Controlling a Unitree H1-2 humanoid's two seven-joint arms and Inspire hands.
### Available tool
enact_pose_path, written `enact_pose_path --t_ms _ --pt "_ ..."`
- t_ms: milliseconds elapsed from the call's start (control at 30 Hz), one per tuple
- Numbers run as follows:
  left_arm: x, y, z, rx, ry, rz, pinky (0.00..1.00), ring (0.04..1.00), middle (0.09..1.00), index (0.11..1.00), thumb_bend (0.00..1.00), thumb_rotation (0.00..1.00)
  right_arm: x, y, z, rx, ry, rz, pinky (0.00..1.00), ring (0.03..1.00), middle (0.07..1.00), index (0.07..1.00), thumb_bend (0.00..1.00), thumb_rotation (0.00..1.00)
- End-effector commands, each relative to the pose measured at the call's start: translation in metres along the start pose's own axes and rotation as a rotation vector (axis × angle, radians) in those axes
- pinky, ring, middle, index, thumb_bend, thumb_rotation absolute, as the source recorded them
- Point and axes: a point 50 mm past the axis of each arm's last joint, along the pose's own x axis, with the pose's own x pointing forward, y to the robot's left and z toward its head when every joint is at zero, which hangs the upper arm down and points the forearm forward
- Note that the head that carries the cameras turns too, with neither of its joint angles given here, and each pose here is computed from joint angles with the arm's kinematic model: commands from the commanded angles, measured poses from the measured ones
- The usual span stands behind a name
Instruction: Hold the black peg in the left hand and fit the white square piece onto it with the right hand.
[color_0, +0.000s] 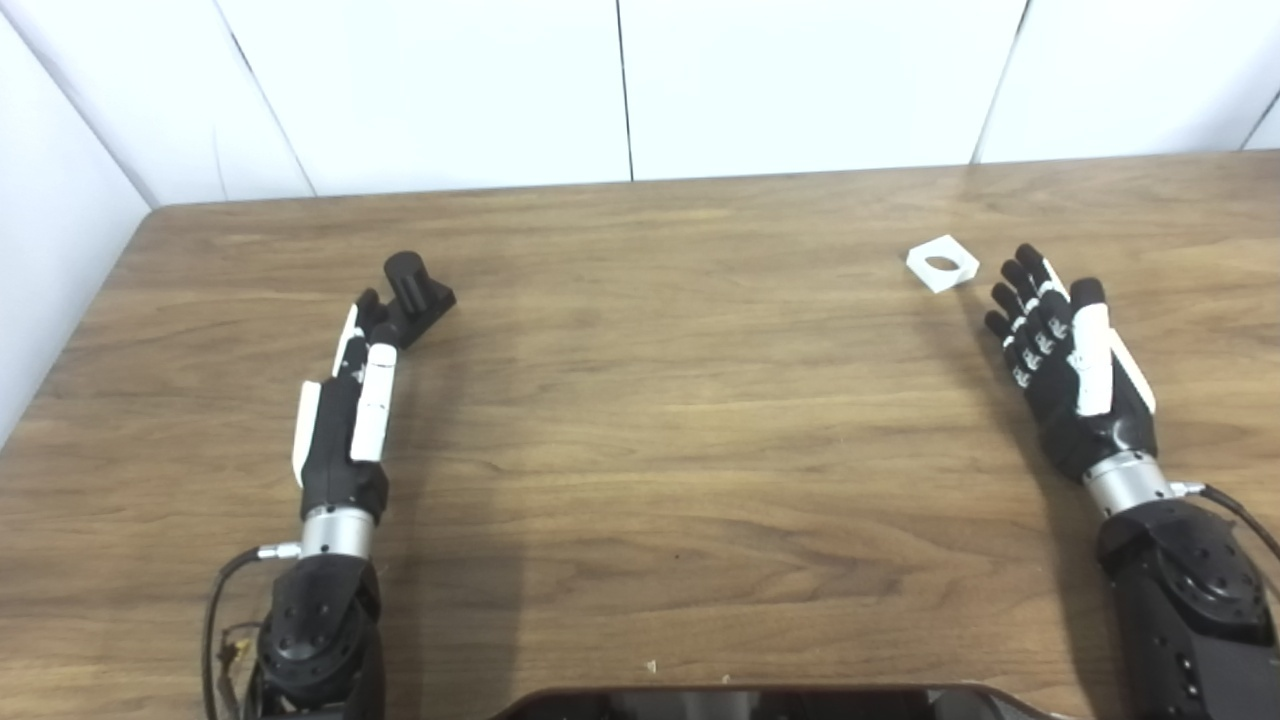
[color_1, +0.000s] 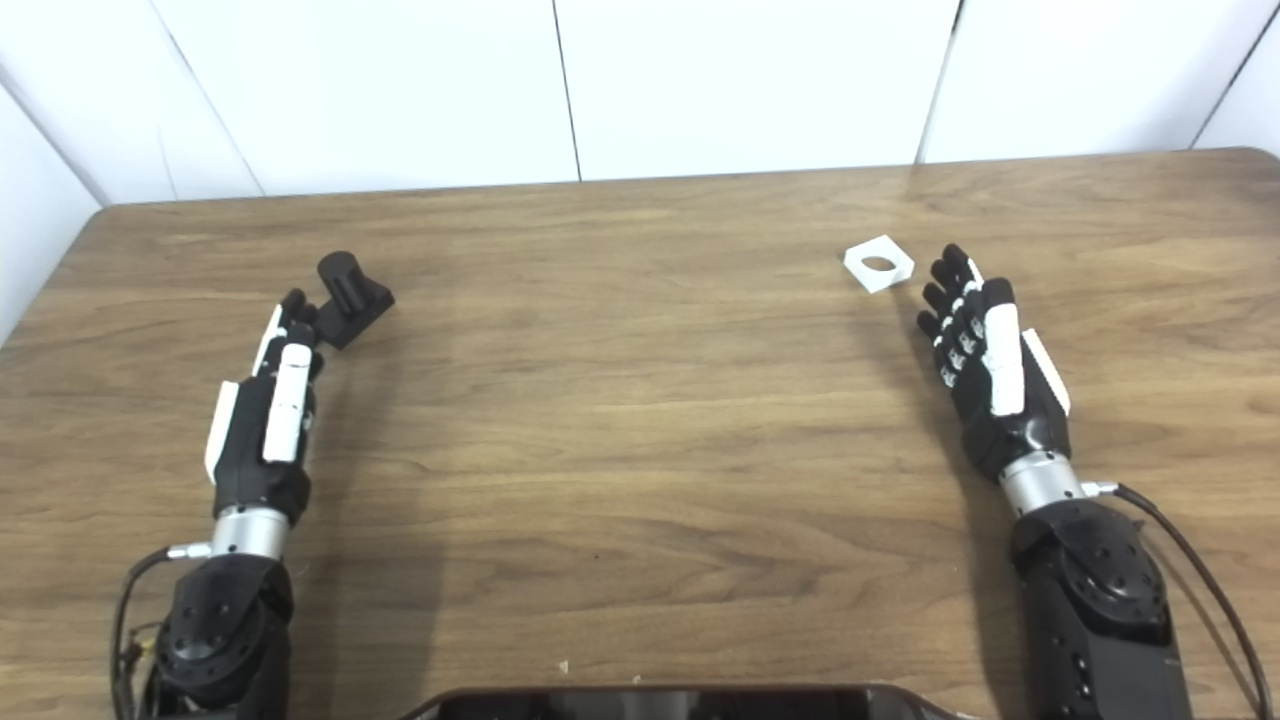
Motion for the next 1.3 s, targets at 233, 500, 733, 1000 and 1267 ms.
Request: enact_pose_path --t_ms 233,500,733,1000,1267 --pt "0.015 0.012 0.030 0.384 -0.127 0.128 1.00 1.000 1.000 0.998 0.55 0.58 0.007 -0.002 0.005 0.003 -0.041 0.035 1.00 1.000 1.000 1.000 0.59 1.00" --pt "0.030 0.011 0.034 0.569 -0.163 0.222 1.00 1.000 1.000 0.930 0.64 0.34 0.008 -0.002 0.005 0.014 -0.040 0.028 1.00 1.000 1.000 1.000 0.60 0.99" --pt "0.042 0.014 0.031 0.773 -0.179 0.256 1.00 1.000 1.000 0.854 0.74 0.32 0.007 -0.003 0.005 -0.003 -0.038 0.024 1.00 1.000 1.000 1.000 0.64 0.99" --pt "0.056 0.017 0.031 0.890 -0.166 0.267 1.00 1.000 1.000 0.795 0.77 0.31 0.007 0.000 0.005 0.019 -0.043 0.038 1.00 1.000 1.000 1.000 0.60 1.00" --pt "0.073 0.022 0.029 0.987 -0.125 0.281 1.00 1.000 1.000 0.780 0.78 0.31 0.005 -0.002 0.003 0.004 -0.043 0.028 1.00 1.000 1.000 1.000 0.63 1.00"
